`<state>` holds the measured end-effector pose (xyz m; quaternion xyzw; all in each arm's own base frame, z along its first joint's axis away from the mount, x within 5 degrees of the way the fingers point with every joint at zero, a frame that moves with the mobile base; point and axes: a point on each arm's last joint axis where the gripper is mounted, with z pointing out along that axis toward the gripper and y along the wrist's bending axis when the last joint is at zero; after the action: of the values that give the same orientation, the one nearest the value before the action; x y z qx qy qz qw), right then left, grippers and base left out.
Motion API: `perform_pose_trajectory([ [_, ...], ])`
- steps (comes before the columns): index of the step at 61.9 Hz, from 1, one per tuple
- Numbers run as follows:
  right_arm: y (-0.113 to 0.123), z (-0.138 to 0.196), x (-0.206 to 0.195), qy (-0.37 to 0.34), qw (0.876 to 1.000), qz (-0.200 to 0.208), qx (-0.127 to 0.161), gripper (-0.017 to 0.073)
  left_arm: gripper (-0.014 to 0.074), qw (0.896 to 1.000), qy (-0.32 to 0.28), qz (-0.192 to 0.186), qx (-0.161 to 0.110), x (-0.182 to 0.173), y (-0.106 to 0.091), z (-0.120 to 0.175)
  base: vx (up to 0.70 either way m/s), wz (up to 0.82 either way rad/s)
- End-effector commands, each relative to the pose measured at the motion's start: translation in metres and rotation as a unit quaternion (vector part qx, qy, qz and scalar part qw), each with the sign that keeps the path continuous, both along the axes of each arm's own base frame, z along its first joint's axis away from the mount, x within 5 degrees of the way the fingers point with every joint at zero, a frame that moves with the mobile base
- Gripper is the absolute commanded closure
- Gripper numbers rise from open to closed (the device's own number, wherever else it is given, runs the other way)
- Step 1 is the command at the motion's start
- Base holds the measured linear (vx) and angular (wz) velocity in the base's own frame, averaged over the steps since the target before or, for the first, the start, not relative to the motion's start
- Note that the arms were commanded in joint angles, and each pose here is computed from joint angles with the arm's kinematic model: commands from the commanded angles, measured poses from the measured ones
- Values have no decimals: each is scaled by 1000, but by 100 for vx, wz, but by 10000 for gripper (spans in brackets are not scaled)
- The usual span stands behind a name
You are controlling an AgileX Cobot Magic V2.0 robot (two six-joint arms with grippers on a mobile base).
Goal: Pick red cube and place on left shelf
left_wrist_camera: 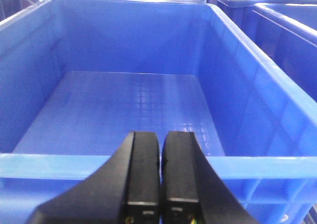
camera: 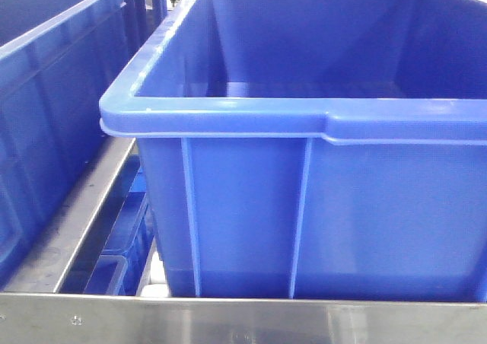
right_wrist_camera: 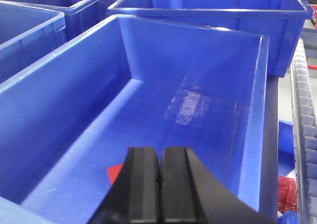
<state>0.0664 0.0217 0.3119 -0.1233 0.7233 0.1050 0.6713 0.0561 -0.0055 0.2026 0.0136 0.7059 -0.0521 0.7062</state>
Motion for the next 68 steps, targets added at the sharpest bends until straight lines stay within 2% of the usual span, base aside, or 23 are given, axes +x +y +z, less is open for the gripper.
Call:
perform_pose_trajectory([
  [1,0,16,0,-54,999,1,9,498,492,999,-37,2,-7,0,1,1,0,0],
  [15,0,14,0,-49,998,-2,27,498,492,999,-37,2,-7,0,1,1,0,0],
  [19,-3,8,1,-41,998,-23,35,498,492,999,-37,2,-7,0,1,1,0,0],
  [24,-9,-5,1,-32,996,-69,46,498,492,999,-37,2,-7,0,1,1,0,0],
  [33,-21,-35,-4,-66,984,-154,61,498,492,999,-37,2,-7,0,1,1,0,0],
  [43,-26,-66,-12,-113,971,-200,68,498,492,999,-37,2,-7,0,1,1,0,0],
  [52,-27,-90,-14,-142,966,-205,74,498,492,999,-37,2,-7,0,1,1,0,0],
  [68,-27,-88,-15,-143,966,-204,73,498,492,999,-37,2,-7,0,1,1,0,0],
])
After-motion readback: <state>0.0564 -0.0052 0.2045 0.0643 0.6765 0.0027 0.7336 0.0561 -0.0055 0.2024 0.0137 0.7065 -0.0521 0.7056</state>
